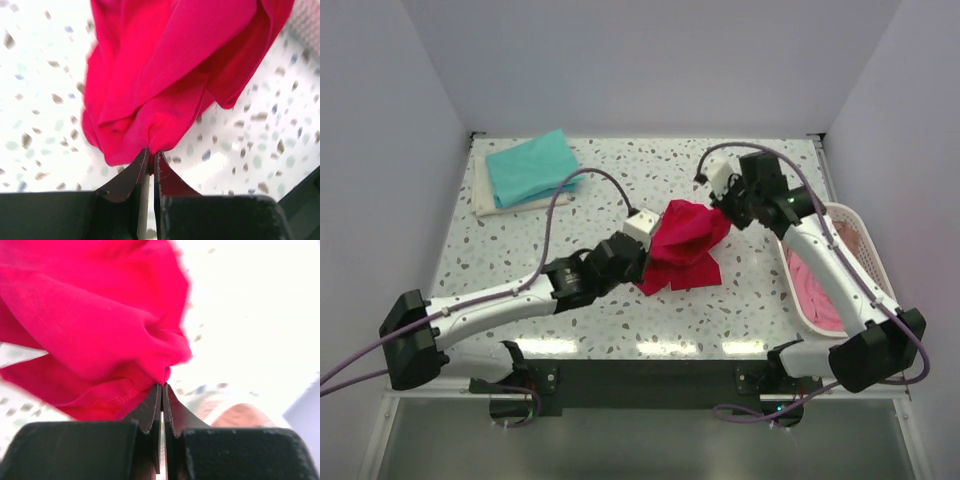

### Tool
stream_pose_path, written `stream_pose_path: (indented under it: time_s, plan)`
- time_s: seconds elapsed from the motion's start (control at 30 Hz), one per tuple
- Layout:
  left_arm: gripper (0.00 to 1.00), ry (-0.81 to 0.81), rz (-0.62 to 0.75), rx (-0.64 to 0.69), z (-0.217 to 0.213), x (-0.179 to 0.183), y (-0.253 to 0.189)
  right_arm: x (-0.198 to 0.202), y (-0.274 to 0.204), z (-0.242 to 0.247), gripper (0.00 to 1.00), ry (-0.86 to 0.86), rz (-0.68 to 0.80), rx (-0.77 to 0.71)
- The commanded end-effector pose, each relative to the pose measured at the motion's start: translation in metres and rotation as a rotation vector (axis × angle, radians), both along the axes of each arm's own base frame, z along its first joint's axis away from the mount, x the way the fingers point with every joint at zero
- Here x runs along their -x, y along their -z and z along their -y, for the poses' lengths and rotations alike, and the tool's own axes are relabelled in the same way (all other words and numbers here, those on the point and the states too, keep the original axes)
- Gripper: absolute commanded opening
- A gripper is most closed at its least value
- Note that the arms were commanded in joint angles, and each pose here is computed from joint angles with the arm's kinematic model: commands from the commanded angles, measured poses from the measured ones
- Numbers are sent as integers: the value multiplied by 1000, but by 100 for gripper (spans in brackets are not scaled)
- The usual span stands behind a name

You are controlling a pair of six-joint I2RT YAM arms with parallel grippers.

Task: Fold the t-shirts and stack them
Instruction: Flatten the tshirt out

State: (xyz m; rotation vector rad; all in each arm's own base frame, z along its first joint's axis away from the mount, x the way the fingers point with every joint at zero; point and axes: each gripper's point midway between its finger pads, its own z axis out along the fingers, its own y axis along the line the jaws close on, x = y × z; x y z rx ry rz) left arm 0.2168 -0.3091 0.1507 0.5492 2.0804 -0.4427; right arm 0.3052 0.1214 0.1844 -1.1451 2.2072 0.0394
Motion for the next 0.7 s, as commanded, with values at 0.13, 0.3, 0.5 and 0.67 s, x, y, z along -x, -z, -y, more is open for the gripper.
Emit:
stream_pose_path:
  time_s: [0.13,0.3,0.5,0.67]
  plan:
    - [0,146,287,118,19,-44,-175,-57,-184,54,0,160,432,-11]
    - [0,316,379,241,62,-38,-280,-53,-287,77,0,248,709,-19]
    - [0,421,495,407,72,-10,-386,-30,-404,108,0,389,1037,-62]
    - [0,348,614,503,18,15,-447,-23,-456,108,0,402,1169,-126]
